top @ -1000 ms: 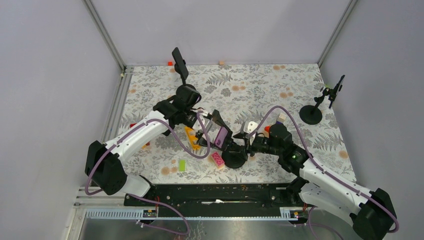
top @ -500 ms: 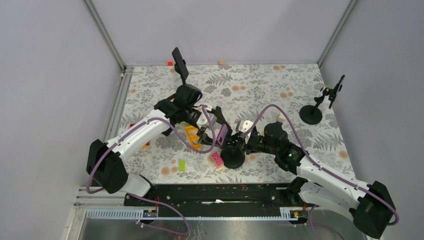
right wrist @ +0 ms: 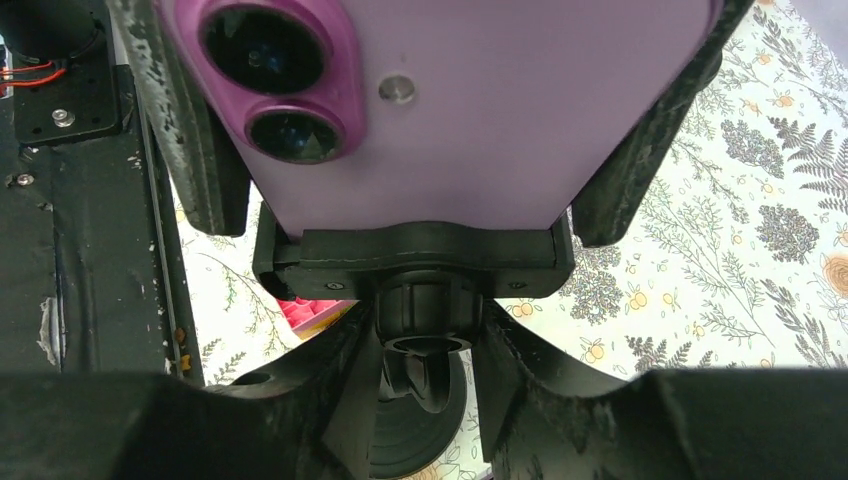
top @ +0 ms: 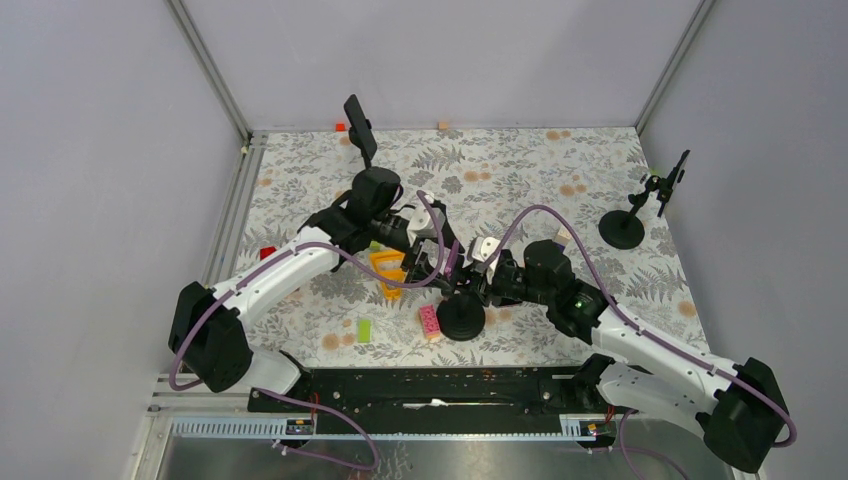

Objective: Remove the phone from the phone stand

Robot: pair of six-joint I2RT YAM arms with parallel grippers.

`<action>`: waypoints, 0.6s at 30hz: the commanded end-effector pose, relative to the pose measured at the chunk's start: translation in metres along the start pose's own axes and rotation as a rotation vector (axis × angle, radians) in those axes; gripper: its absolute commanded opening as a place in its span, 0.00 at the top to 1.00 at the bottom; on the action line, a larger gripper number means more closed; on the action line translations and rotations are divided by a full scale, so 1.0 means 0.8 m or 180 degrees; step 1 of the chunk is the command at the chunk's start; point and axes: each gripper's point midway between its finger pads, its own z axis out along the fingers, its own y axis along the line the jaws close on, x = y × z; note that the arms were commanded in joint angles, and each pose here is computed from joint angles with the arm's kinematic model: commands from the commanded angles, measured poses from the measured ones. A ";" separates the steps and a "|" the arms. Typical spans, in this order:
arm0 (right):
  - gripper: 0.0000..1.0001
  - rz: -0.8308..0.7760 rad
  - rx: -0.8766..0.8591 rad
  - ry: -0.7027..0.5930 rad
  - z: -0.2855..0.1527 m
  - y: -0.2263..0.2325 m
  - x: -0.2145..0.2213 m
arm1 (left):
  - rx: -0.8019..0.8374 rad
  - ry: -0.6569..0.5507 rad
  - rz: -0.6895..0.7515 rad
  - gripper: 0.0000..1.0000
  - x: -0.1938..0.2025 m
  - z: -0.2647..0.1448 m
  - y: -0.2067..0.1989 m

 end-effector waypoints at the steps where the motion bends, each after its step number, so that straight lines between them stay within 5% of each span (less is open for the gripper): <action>1: 0.60 -0.0291 -0.0200 -0.0473 0.001 0.008 -0.070 | -0.0132 -0.0112 0.0188 1.00 -0.023 0.001 0.022; 3: 0.70 -0.0298 -0.0215 -0.0476 0.001 0.009 -0.071 | -0.0133 -0.0112 0.0156 0.99 -0.023 0.001 0.023; 6: 0.99 -0.0276 -0.0199 -0.0448 0.004 0.006 -0.068 | -0.0175 -0.0086 0.0081 0.86 -0.020 0.001 0.024; 12: 1.00 -0.0083 -0.0152 -0.0511 0.008 0.006 -0.066 | -0.0310 -0.0039 -0.0027 0.40 -0.010 -0.001 0.024; 18: 1.00 -0.0052 -0.0107 -0.0558 0.006 0.005 -0.068 | -0.0370 -0.0035 -0.0109 0.31 -0.004 -0.002 0.023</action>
